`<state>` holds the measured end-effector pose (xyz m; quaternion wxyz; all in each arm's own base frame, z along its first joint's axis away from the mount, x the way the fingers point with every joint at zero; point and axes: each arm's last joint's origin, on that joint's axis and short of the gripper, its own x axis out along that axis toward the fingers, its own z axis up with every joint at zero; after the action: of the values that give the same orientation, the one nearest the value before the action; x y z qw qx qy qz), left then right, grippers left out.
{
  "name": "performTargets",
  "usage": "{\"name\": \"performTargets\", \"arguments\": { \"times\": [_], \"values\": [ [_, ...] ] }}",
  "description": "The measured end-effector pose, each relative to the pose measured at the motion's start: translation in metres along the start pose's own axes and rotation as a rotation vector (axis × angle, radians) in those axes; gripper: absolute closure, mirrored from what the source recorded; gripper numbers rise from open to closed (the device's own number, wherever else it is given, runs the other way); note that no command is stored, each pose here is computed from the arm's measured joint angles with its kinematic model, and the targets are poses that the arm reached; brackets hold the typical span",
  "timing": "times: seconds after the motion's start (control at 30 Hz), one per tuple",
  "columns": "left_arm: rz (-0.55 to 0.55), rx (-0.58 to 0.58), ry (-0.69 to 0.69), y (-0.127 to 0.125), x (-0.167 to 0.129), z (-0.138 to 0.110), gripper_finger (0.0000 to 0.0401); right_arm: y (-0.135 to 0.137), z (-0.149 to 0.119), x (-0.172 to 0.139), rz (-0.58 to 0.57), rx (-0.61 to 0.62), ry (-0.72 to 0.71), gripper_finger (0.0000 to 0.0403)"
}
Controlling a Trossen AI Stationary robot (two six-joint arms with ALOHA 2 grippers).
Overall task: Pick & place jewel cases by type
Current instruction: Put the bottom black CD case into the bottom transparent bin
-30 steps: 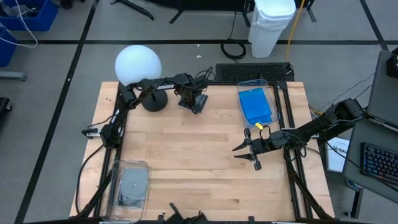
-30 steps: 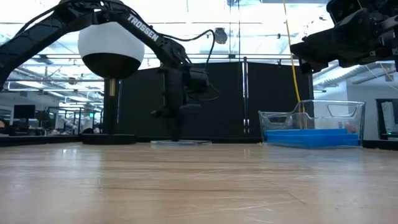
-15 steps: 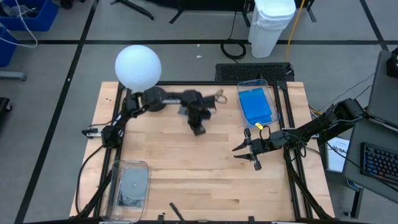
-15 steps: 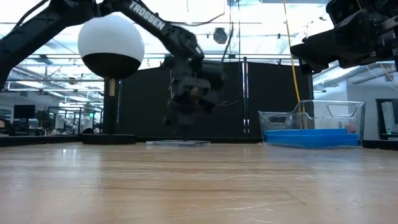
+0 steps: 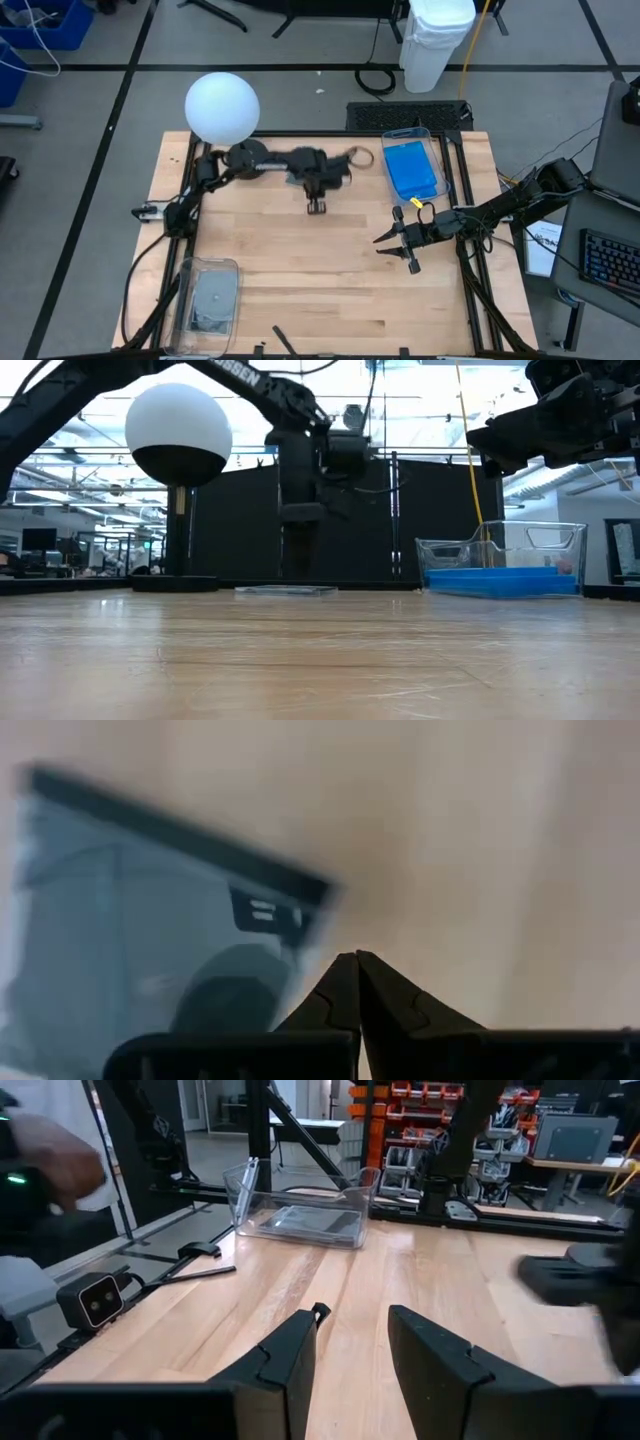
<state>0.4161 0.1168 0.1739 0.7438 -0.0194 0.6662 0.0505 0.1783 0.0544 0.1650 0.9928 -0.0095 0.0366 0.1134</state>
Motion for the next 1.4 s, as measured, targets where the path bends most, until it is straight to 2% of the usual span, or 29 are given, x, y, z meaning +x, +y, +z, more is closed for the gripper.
{"name": "performTargets", "arguments": {
  "times": [0.13,0.27,0.43,0.57,0.67,0.77,1.1,1.23,1.4],
  "values": [
    [-0.007,-0.138,-0.060,0.046,0.000,-0.005,0.0399,0.000,0.000,0.000,0.000,0.027,0.000,0.0284],
    [-0.013,-0.259,-0.097,0.081,0.000,-0.013,0.0399,0.000,-0.001,0.000,0.000,0.044,0.009,0.0284],
    [-0.046,-0.452,-0.004,0.112,0.008,-0.035,0.0399,0.000,-0.001,0.000,0.000,0.044,0.013,0.0284],
    [-0.062,-0.528,0.118,0.119,0.013,-0.050,0.0400,0.000,-0.002,0.000,0.000,0.044,0.017,0.0284],
    [-0.103,-0.546,0.164,0.112,0.018,-0.055,0.0400,0.000,-0.002,0.000,0.000,0.043,0.023,0.0284],
    [-0.197,-0.540,0.176,0.102,0.024,-0.057,0.0400,0.000,-0.002,0.000,0.000,0.043,0.023,0.0284],
    [-0.317,-0.445,0.294,0.043,0.046,-0.061,0.0400,0.000,-0.002,0.000,0.000,0.042,0.024,0.0284],
    [-0.387,-0.352,0.261,0.010,0.048,-0.048,0.0400,0.000,-0.002,0.000,0.000,0.040,0.024,0.0284],
    [-0.458,-0.220,0.151,-0.036,0.050,-0.028,0.0400,0.000,-0.002,0.000,0.000,0.040,0.024,0.0284]
  ]
}}
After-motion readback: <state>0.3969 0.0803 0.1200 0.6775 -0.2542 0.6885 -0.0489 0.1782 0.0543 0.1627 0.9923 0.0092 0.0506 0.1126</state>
